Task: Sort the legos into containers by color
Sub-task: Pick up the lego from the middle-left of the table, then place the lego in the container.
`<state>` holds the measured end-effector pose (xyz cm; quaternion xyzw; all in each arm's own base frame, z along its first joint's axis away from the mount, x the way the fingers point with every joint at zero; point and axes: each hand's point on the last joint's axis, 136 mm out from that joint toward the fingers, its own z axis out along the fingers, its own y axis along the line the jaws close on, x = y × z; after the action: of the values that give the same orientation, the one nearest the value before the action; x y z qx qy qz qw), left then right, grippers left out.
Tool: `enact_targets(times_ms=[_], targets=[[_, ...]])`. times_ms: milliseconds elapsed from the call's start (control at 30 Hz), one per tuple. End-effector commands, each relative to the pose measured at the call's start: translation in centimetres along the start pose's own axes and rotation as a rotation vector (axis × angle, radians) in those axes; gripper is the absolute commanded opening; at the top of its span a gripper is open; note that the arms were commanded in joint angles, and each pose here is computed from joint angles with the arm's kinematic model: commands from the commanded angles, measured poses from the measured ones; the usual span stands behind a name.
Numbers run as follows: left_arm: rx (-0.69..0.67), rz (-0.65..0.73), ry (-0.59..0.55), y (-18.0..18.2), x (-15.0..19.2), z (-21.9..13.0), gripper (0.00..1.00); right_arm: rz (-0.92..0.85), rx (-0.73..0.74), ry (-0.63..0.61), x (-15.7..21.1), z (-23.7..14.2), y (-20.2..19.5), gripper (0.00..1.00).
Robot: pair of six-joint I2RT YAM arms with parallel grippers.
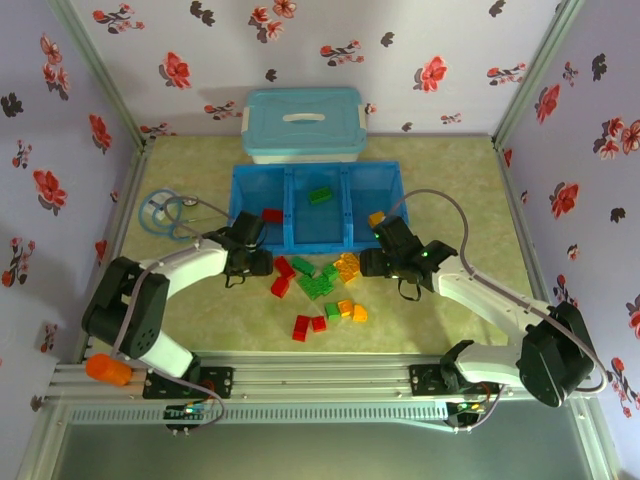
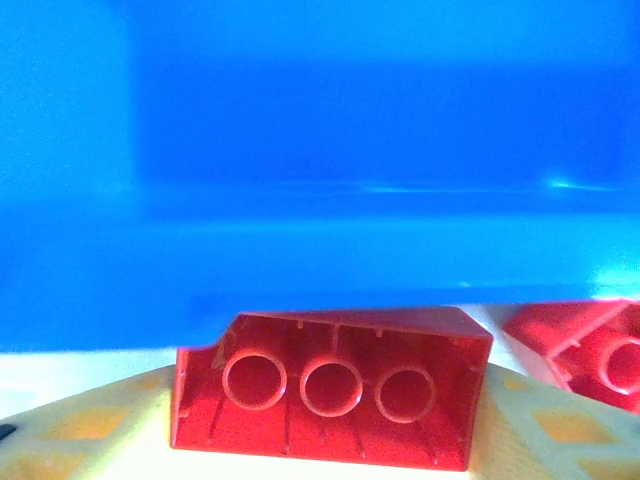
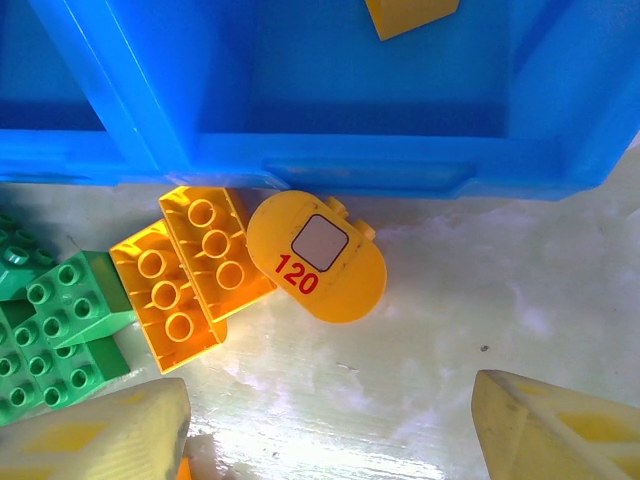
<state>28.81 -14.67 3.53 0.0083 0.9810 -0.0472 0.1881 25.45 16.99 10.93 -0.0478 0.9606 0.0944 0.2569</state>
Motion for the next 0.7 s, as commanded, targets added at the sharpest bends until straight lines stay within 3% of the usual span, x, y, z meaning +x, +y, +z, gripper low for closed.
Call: enact_targets(times_ms=[0,300,667], targets=[[0.024,-0.014,-0.045,-0.4,-0.1,-2.7,0.58,0.006,0.016,-0.037,-0.5,-0.5,-0.3,0.75],[0.062,-0.034,-0.201,-0.4,-4.1,-8.8,0.58,0.008,-0.005,-0.038,-1.1,-0.5,0.5,0.74],[0.050,-0.023,-0.205,-1.2,-10.5,-7.9,0.57,0.016,0.002,-0.061,-0.5,-1.8,-0.5,0.74]])
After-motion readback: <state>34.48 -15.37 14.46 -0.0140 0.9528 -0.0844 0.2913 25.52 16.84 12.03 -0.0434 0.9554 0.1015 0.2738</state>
